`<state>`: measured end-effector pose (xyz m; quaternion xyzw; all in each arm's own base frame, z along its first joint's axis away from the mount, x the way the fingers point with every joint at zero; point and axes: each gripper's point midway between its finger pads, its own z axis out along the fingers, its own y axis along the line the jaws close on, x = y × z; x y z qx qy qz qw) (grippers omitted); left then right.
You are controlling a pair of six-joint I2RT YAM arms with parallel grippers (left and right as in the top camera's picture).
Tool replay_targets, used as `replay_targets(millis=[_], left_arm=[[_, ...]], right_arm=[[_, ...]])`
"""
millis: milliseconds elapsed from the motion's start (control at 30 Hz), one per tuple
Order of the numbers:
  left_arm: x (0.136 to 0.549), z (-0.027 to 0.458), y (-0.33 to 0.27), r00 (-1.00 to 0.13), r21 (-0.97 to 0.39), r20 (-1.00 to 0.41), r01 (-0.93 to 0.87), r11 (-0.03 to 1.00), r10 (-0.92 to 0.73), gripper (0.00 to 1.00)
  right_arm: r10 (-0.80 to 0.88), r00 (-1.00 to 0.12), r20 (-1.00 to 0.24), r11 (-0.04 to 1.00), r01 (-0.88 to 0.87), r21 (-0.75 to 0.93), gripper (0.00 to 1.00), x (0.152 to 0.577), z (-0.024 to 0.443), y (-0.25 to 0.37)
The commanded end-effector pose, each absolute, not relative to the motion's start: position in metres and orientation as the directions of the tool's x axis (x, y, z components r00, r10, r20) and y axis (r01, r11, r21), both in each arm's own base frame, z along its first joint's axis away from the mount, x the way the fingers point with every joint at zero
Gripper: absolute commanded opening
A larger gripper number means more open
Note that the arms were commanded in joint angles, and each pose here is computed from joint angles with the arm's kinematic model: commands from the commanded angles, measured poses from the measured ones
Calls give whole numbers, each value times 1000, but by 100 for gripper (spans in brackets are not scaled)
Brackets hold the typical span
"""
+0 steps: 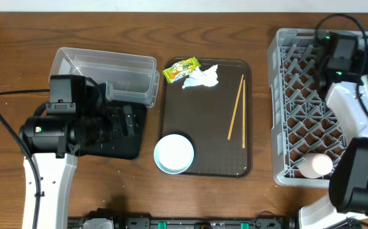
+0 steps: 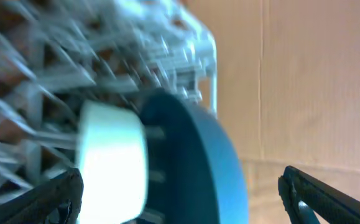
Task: Sort waste into correct bins and load items into the dishwasher rack
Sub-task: 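Place the teal plate upright in the dish rack with the right gripper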
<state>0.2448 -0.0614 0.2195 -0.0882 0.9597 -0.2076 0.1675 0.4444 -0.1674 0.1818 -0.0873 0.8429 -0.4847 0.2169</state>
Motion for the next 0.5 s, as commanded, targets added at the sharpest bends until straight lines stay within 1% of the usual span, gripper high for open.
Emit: replay_targets(millis=[0, 167, 233, 333, 367, 400, 467], left_arm=[[246, 224, -60, -925, -414, -307, -82, 907, -224, 90], [246, 224, -60, -925, -414, -307, -82, 907, -224, 90], [246, 224, -60, -925, -414, -308, -82, 907, -224, 90], [246, 224, -60, -925, -414, -308, -82, 907, -224, 90], [246, 224, -60, -925, -414, -308, -82, 907, -224, 90], [246, 224, -60, -925, -414, -308, -82, 907, -224, 90], [246, 224, -60, -925, -414, -308, -82, 907, -224, 90]], right_arm=[[-376, -798, -470, 618, 162, -770, 99, 456, 209, -122], [-349, -719, -601, 769, 147, -622, 99, 448, 214, -39], [-326, -708, -627, 851, 70, -521, 99, 437, 204, 5], [-279, -731, -622, 943, -88, -320, 94, 413, 181, 73], [-266, -752, -603, 962, -164, -220, 92, 399, 170, 102], [-256, -770, -584, 967, -216, -139, 87, 388, 164, 123], [-232, -808, -541, 957, -288, 19, 84, 366, 154, 161]])
